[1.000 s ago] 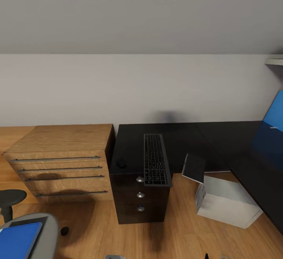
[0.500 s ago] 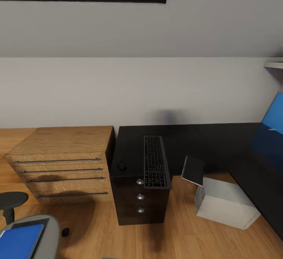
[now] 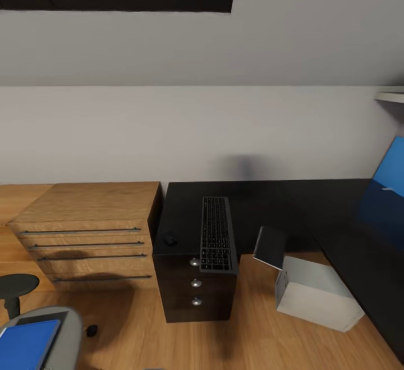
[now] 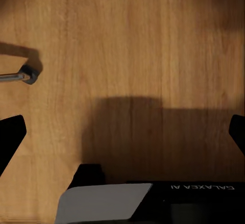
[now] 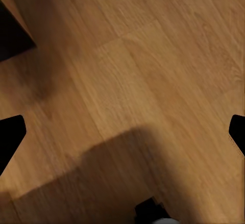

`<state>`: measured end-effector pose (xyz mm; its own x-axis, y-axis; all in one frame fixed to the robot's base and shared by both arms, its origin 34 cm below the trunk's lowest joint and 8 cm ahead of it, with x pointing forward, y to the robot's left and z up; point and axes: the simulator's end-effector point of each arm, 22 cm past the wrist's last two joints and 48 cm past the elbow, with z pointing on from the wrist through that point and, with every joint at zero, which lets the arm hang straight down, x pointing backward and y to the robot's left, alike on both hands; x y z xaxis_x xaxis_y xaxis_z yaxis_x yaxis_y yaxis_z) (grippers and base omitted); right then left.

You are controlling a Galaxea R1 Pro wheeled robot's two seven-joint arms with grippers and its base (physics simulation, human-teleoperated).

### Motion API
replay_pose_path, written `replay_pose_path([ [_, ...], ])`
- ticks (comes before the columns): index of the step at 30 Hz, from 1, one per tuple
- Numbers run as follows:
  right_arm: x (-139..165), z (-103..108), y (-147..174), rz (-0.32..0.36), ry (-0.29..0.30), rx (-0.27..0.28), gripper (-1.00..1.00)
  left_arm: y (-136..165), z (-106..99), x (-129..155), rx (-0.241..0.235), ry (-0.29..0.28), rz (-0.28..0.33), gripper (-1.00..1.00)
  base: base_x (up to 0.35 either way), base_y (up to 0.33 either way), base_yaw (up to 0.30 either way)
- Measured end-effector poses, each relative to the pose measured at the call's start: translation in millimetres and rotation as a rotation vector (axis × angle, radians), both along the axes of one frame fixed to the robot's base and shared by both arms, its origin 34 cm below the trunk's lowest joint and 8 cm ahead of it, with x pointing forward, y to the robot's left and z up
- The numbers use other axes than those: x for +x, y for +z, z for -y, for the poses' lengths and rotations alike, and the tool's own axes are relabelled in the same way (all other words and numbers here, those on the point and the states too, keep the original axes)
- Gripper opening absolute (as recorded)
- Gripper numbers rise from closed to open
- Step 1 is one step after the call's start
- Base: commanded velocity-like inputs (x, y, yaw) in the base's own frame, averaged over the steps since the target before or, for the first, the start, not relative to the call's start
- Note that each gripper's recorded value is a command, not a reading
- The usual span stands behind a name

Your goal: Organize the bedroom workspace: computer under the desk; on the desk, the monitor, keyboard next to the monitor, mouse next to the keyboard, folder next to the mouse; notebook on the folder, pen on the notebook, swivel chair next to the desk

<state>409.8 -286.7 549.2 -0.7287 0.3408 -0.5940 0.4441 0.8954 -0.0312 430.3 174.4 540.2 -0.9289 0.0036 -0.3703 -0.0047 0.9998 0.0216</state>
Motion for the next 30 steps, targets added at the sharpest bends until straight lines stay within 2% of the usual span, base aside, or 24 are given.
replay_pose_path([
  [12, -2, -2, 17, -0.002, 0.001, 0.003, 1.0, 17, -1, -1, 0.0, 0.004, -0.001, 1.0, 0.0, -0.268, 0.253],
  [23, -4, -3, 31, -0.003, 0.002, 0.003, 1.0, 31, -1, -3, -0.001, 0.003, -0.001, 1.0, -0.014, -0.047, 0.277],
  [30, -5, -3, 39, -0.004, 0.003, 0.004, 1.0, 40, -1, -4, -0.001, 0.004, -0.001, 1.0, -0.212, -0.003, 0.272],
])
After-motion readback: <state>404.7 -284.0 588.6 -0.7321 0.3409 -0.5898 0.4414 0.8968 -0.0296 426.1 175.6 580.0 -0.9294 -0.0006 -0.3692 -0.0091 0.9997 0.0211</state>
